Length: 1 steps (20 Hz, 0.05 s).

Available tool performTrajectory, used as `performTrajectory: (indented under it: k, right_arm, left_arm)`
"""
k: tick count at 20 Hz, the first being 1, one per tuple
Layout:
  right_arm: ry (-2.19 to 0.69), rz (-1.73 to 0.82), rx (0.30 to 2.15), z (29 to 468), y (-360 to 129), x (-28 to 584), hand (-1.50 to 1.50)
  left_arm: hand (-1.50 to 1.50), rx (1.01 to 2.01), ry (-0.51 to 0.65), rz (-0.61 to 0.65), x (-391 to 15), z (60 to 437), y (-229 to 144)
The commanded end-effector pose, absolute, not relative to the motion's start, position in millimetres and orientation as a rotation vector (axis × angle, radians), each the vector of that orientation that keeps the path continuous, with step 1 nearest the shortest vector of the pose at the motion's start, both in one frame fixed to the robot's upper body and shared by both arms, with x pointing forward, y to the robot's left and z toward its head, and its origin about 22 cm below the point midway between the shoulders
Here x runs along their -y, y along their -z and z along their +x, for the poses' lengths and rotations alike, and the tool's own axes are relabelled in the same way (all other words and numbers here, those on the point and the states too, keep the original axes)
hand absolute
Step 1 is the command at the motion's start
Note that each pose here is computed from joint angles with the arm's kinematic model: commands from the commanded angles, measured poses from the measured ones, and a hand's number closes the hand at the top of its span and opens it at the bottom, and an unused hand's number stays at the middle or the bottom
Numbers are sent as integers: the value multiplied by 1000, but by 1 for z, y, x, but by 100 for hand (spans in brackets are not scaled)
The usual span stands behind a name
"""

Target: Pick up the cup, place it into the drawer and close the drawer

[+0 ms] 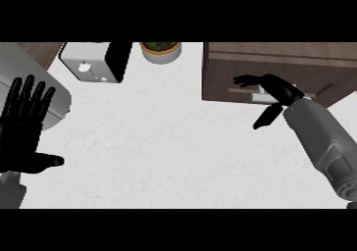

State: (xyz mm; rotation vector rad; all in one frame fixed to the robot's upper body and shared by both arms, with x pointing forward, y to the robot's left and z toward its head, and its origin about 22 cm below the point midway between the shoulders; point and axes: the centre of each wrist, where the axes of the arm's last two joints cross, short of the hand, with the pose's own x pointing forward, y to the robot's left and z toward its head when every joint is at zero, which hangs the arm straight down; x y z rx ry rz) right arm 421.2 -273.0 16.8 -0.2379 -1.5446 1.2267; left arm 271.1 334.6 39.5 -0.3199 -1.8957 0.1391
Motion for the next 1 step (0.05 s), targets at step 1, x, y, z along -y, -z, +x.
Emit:
performTrajectory:
  k: [1]
  right_arm:
    - [-1170, -404, 1479, 436, -48, 287, -150]
  left_arm:
    - [-150, 1912, -129, -322, -336, 278, -48]
